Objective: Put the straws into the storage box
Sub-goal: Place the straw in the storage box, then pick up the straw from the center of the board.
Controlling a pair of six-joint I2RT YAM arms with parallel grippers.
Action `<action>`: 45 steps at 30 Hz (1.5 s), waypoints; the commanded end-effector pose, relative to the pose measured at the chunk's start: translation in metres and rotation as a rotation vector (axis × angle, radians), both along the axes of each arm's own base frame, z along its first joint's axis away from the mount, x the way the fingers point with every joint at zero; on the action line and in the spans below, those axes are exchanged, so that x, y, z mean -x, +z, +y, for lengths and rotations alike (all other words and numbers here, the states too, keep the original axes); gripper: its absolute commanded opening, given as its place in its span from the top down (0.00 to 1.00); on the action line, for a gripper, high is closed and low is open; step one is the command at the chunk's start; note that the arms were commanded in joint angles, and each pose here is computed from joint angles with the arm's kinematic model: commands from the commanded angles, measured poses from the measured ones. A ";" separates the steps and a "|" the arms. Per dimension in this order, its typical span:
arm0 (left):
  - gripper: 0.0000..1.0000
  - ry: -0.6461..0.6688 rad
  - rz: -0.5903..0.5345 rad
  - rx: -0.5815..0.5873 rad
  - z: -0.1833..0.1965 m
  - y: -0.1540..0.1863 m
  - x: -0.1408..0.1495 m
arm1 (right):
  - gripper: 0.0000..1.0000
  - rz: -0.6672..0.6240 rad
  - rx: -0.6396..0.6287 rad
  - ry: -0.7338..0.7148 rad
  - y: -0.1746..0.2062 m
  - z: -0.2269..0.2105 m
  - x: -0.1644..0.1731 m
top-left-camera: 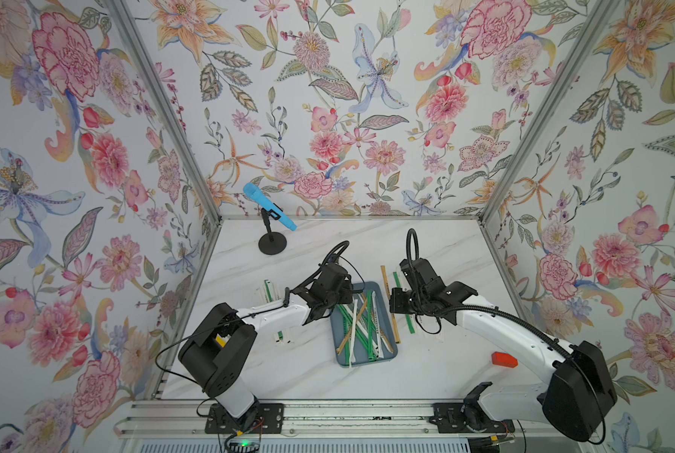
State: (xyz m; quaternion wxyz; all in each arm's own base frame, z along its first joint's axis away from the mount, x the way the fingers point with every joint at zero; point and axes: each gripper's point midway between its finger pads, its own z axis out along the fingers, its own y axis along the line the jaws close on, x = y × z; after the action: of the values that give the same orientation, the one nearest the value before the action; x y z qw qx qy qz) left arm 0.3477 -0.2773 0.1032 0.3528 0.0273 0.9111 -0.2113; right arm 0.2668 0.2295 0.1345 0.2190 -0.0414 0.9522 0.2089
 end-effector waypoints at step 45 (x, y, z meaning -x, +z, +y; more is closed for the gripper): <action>0.34 0.192 0.015 -0.084 0.107 -0.008 0.022 | 0.57 0.046 0.292 -0.072 -0.080 -0.081 -0.034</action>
State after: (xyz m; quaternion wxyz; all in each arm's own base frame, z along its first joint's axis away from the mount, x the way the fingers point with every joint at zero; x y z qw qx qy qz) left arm 0.3301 -0.1905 0.0990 0.3645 -0.0267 0.9164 -0.1630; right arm 0.2934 0.1581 0.0531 0.1859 -0.0164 0.9785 0.0876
